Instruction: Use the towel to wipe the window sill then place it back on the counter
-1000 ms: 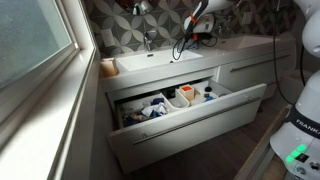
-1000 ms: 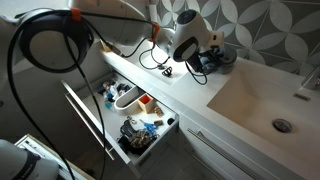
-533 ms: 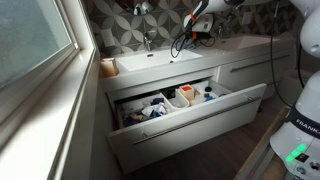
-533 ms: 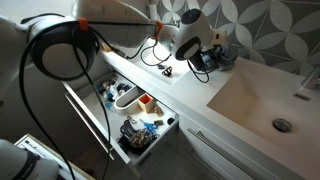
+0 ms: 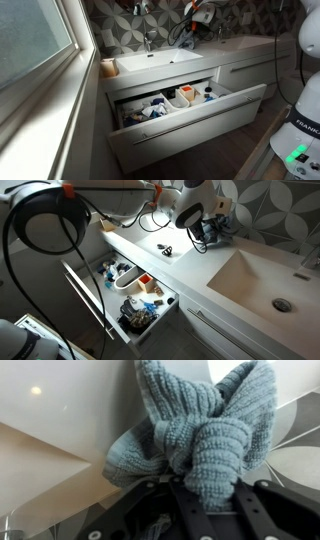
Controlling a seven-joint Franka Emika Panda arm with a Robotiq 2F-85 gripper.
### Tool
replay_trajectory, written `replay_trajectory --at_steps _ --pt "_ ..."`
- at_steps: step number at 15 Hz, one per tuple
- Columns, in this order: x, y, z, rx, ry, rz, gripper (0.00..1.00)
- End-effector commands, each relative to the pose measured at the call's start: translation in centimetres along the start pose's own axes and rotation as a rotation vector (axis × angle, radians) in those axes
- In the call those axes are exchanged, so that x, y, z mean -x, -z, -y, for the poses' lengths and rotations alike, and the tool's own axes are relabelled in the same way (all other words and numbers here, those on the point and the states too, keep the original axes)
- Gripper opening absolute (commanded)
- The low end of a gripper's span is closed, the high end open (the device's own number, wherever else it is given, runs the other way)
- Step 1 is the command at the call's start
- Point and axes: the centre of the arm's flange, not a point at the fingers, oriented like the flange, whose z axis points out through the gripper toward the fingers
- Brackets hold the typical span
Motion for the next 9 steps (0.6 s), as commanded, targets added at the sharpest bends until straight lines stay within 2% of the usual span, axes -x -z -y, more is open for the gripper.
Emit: replay_trajectory --at_steps 1,4,9 --pt "-0.6 8.4 0.7 -0.116 -0.076 -0.009 0.07" --pt "-0.5 13.7 2.0 -0.213 -0.048 0.008 0.07" --pt "2.5 20.2 5.2 -0.418 0.155 0.044 0.07"
